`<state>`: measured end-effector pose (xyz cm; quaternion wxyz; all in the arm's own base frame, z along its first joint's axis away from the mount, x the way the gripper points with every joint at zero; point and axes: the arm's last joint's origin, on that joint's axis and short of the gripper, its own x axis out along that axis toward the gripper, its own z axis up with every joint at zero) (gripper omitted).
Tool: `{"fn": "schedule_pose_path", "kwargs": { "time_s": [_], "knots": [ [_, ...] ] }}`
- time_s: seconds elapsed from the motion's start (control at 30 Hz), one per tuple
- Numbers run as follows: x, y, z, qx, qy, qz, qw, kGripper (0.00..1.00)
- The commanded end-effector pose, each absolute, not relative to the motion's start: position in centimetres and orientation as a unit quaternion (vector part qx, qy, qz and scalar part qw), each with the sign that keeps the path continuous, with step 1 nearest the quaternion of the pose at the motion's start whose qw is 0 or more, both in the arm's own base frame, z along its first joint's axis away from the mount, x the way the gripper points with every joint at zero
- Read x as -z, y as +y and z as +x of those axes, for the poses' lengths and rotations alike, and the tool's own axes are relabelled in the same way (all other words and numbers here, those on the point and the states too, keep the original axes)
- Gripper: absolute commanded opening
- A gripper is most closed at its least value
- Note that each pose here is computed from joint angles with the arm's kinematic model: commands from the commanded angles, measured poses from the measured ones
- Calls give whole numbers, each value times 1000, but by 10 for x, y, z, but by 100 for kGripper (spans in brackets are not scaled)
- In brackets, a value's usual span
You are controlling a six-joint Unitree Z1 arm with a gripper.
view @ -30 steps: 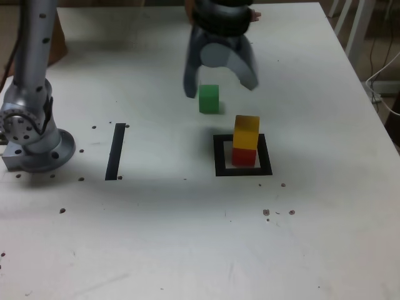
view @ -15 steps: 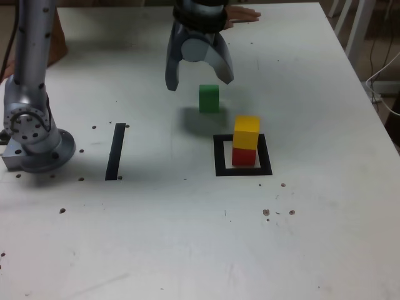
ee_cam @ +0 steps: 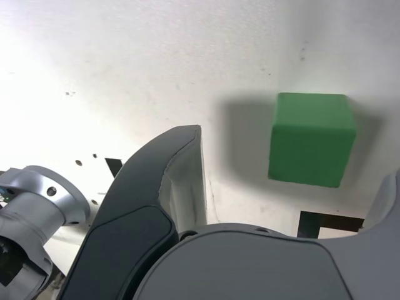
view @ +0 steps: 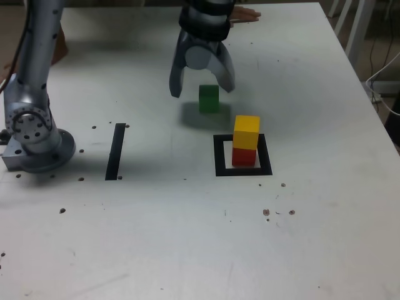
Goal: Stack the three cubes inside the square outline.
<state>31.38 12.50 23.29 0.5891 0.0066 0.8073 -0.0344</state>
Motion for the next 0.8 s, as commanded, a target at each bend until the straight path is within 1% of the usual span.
{"fn": "schedule_pose_path", "kwargs": {
  "time_s": [0.0, 0.17, 0.37, 0.5, 0.6, 0.77],
  "knots": [
    [-228, 126, 318, 40, 808, 6, 588, 96],
    [-221, 128, 325, 51, 809, 3, 586, 94],
    [-209, 131, 335, 62, 813, -2, 579, 91],
    [-205, 133, 339, 66, 817, -4, 573, 85],
    [-203, 133, 341, 67, 819, -5, 569, 73],
    [-200, 134, 341, 62, 822, -4, 567, 44]
  ]
}}
